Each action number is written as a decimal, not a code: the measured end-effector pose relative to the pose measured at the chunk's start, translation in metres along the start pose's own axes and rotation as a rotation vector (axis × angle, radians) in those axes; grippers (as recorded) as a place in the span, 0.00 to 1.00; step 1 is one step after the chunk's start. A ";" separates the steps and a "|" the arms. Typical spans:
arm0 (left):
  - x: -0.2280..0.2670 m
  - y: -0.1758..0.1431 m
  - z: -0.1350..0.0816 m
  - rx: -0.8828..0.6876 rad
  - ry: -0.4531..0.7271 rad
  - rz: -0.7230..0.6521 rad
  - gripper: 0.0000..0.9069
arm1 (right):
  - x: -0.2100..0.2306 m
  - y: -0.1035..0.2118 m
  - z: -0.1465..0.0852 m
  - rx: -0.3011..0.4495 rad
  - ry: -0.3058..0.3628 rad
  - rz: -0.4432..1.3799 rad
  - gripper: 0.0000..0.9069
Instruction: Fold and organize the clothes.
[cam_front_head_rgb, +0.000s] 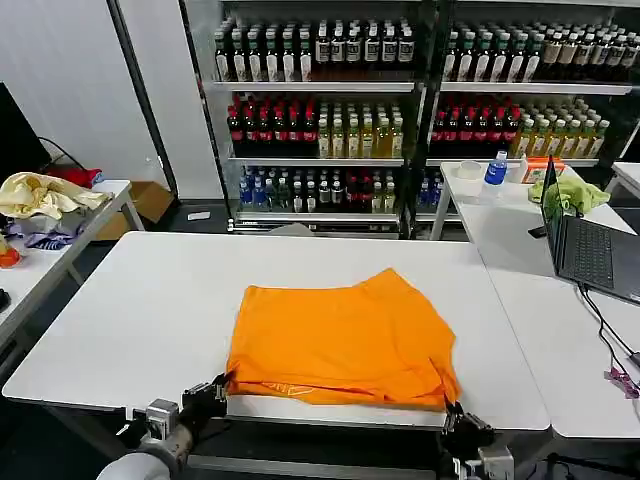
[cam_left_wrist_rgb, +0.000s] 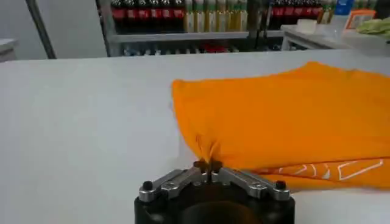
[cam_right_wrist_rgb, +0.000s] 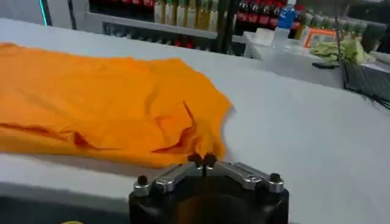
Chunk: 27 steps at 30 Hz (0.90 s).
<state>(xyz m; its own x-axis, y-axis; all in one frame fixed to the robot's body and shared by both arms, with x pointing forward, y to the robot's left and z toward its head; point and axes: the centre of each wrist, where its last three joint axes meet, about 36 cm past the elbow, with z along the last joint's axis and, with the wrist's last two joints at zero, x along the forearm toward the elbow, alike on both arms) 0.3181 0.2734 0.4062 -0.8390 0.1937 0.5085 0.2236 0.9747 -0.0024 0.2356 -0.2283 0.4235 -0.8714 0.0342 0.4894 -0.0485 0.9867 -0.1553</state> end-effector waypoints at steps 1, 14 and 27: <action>0.002 -0.001 0.000 0.000 0.000 0.001 1.00 | 0.002 0.000 -0.001 0.001 -0.001 0.000 1.00; 0.024 -0.004 -0.019 -0.030 -0.055 -0.003 1.00 | 0.016 -0.017 -0.023 0.017 -0.116 0.047 1.00; -0.006 0.017 -0.052 -0.007 -0.105 -0.038 1.00 | -0.048 -0.024 -0.060 -0.008 -0.183 0.054 1.00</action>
<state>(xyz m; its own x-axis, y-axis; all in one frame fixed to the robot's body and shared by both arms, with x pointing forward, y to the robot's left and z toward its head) 0.3526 0.2829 0.4483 -0.8943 0.1674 0.4150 0.1936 0.9808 0.0217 0.3078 -0.2445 0.4554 -0.9468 0.0585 0.3166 0.0042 0.9855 -0.1698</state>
